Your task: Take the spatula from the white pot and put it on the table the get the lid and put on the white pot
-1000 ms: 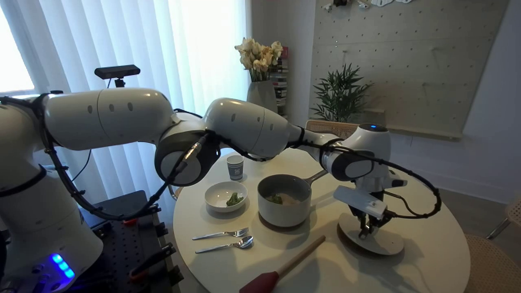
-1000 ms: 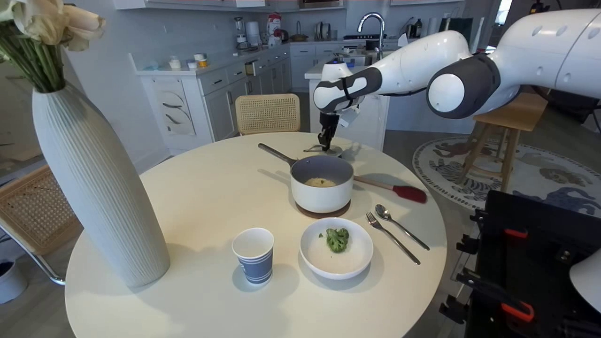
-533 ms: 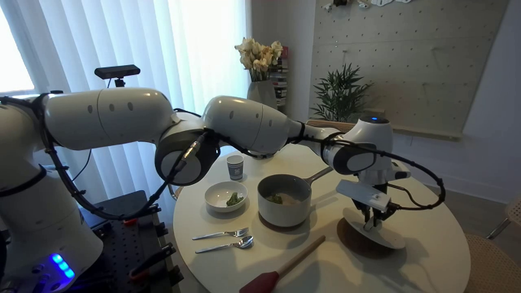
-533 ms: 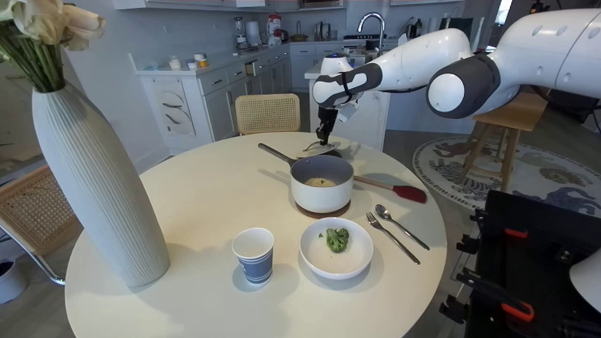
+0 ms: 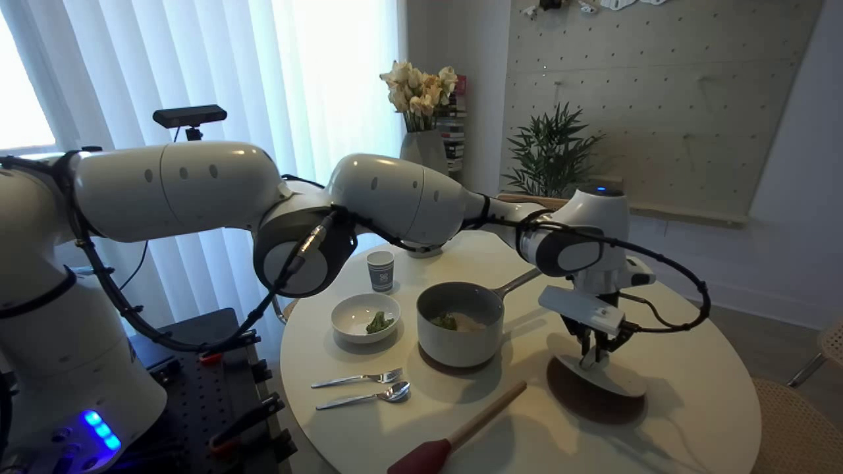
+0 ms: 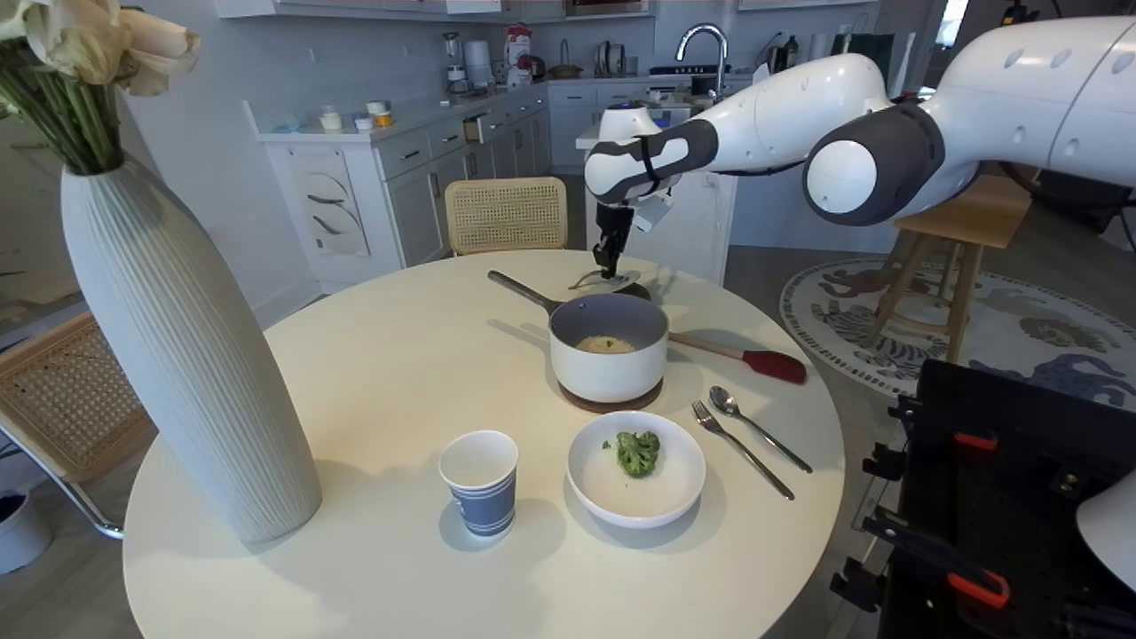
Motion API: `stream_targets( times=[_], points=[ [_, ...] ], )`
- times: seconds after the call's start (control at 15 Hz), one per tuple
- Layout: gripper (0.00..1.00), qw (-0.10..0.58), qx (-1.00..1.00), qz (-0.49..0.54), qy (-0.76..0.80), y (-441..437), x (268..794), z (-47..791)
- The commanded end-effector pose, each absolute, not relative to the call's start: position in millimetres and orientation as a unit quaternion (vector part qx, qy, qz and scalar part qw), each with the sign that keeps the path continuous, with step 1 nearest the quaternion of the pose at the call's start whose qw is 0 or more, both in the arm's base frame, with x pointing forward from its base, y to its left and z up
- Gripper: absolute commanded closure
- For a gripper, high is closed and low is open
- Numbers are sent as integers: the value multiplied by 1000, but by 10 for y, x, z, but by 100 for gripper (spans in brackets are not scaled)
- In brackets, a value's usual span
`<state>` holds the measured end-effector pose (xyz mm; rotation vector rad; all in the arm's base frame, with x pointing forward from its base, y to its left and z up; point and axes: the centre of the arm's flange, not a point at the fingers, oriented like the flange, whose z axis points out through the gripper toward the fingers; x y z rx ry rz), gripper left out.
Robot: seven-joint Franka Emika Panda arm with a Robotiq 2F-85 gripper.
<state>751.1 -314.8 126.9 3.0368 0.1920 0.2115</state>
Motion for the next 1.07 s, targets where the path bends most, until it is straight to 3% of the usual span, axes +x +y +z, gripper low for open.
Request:
stream_targets(
  times=[0.0,1.0],
  points=[
    [94,47,995,43,71,-3330,8031,1340],
    [94,46,995,-31,83,-3260,7770,1457]
  ],
)
